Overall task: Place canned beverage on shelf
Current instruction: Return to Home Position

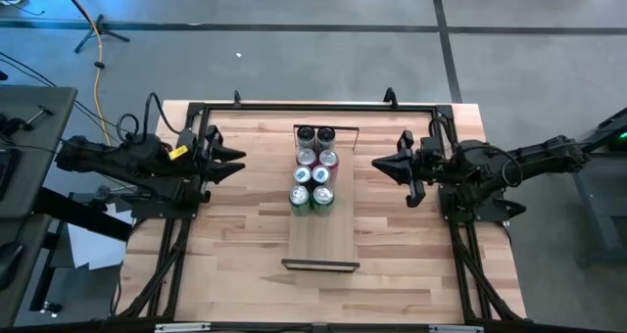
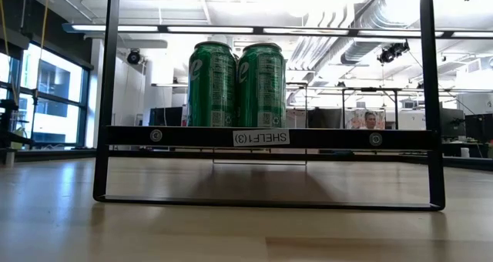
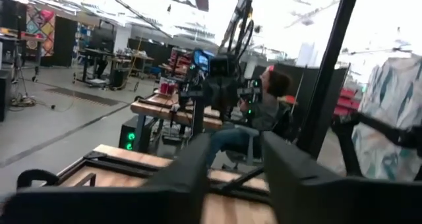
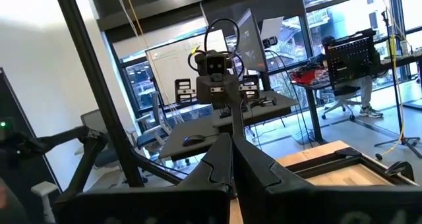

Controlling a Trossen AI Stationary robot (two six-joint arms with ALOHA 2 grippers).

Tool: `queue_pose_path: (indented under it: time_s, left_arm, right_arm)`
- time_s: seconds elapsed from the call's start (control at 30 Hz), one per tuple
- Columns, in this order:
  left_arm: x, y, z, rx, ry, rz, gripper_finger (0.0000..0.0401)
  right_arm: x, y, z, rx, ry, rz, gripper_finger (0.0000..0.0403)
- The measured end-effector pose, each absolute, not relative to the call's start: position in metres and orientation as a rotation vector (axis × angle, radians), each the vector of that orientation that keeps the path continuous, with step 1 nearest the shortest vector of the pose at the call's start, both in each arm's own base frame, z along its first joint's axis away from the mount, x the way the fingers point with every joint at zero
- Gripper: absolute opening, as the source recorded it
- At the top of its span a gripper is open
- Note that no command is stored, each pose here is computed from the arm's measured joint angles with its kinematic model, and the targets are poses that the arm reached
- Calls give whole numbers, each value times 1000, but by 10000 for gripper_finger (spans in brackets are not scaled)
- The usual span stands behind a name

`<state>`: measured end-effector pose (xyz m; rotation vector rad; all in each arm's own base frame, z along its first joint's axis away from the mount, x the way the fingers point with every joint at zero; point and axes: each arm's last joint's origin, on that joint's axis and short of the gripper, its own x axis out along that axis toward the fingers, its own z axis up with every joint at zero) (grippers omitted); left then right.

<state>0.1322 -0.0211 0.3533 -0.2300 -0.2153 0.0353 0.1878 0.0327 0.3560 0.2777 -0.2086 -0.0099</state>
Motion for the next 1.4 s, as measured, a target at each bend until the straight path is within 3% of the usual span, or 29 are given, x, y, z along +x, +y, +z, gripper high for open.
queue_pose_path:
  time_s: [0.07,0.13,0.83,1.17,1.4]
  left_arm:
    - [132,-21,352,-205,-197,37,50]
    - [133,-21,351,-174,-189,41,13]
    - [116,-15,362,-193,-300,44,1]
    - [99,-11,357,-95,-251,71,0]
    - [96,-11,318,-137,-268,58,0]
  right_arm:
    - [188,33,356,279,-209,-10,0]
    - [188,33,356,281,-209,-10,0]
    - [177,31,362,254,-243,2,0]
    - [158,27,369,300,-259,10,0]
    - [154,26,369,319,-249,11,0]
